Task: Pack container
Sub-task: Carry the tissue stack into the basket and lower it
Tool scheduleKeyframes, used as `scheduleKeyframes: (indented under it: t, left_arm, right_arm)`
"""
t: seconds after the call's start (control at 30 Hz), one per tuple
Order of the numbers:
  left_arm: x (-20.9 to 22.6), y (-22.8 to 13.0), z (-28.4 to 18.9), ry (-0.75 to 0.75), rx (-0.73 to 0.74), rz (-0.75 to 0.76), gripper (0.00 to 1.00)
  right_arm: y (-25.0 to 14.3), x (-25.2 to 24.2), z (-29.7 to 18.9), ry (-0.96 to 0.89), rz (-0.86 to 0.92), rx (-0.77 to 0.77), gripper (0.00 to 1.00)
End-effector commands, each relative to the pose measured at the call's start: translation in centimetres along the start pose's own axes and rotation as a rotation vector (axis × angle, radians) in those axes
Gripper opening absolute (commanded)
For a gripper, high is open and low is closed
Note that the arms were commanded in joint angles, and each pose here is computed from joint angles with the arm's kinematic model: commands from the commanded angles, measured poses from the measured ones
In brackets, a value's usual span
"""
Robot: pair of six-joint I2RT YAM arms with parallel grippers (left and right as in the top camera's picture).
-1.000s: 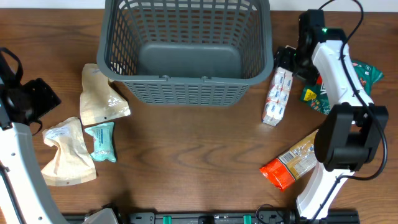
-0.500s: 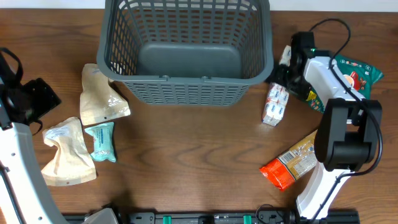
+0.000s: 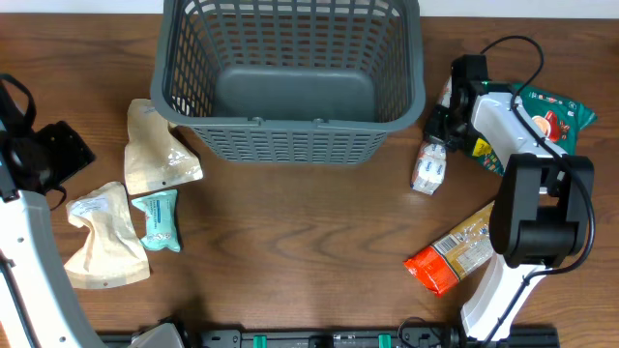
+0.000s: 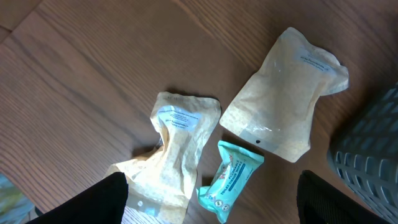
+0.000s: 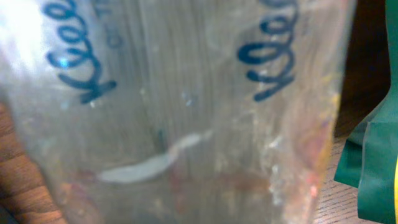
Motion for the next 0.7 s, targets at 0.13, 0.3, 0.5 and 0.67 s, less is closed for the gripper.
scheduleKeyframes:
  t: [0.13,0.3,0.5,0.67]
  left_arm:
    - [0.0,0.4,-0.3,-0.003,-0.011,0.003,0.77]
    - [0.0,0.4,-0.3,-0.002,-0.011,0.003,0.77]
    - [0.0,0.4,-0.3,-0.003,-0.011,0.003,0.77]
    - [0.0,0.4,-0.3,-0.003,-0.011,0.003,0.77]
  right_arm:
    - [4.5,1.0,-6.5,0.013,-0.082,-0.116,0.01]
    - [8.9,0.7,-16.2,0.007,-0.053,-0.312,0.01]
    - [11.3,1.8,-27.5,0.048,-0.167,-0.561,0.01]
    - [9.3,8.8,-33.6,0.15,-0.704,-0.721,0.01]
Point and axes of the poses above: each gripper's point midway between its finger pads, its own z axis out along the fingers, its own x axis along the line the jaws close on, y = z × x, the point moved 2 cm from there along -z, back along the fingers, and after that the axes turned 9 degrees about -z, right-handed, at the moved point
